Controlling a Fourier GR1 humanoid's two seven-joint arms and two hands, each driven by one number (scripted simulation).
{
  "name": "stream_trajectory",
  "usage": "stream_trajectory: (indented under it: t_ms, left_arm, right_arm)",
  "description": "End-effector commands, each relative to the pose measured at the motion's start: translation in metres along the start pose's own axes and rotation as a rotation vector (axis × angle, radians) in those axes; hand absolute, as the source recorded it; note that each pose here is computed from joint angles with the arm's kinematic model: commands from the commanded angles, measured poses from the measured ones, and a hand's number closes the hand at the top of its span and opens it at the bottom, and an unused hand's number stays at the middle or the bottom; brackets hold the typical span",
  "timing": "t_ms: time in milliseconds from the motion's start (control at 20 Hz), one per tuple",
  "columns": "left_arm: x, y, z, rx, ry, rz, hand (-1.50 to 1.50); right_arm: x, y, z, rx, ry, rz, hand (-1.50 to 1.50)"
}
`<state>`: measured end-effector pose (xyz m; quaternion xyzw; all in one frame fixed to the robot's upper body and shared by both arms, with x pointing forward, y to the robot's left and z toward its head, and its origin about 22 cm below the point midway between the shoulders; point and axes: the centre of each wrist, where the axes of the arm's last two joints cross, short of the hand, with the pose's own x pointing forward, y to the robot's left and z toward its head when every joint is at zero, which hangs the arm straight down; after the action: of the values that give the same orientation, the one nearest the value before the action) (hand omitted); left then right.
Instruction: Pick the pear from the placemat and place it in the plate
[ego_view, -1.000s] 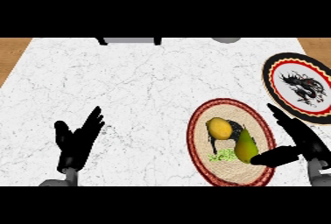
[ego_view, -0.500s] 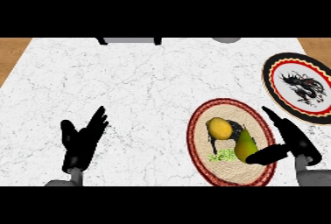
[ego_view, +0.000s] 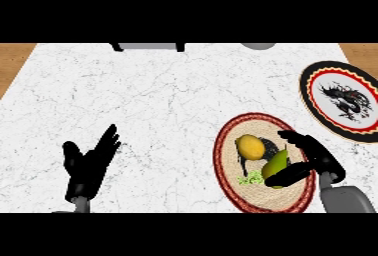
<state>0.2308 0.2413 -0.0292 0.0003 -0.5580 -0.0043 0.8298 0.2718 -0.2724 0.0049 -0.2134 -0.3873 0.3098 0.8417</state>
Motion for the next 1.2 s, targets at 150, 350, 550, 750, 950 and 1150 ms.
stream_trajectory:
  t_ms: [150,350,550,750,950,1150]
  left_arm:
    - [-0.019,0.016,-0.011,0.014,-0.006,-0.003,0.0]
    - [-0.004,0.003,-0.01,0.023,-0.009,-0.001,0.0]
    - [-0.004,-0.002,0.0,-0.003,0.006,0.006,0.0]
    - [-0.007,0.005,-0.007,0.013,0.004,0.011,0.0]
    - [-0.006,-0.006,-0.007,0.007,0.003,0.008,0.0]
    - [-0.006,0.0,-0.008,0.045,0.011,0.006,0.0]
  right_arm:
    - [-0.015,0.0,-0.003,-0.001,-0.045,0.101,1.5]
    - [-0.01,0.004,-0.009,-0.033,-0.048,0.151,1.5]
    - [-0.002,0.015,-0.007,-0.186,-0.09,0.107,1.5]
    - [0.033,0.052,0.03,-0.267,-0.367,0.285,1.5]
    - [0.067,0.069,0.058,-0.451,-0.627,0.287,1.5]
    - [0.06,0.079,0.09,-0.644,-0.682,0.198,1.5]
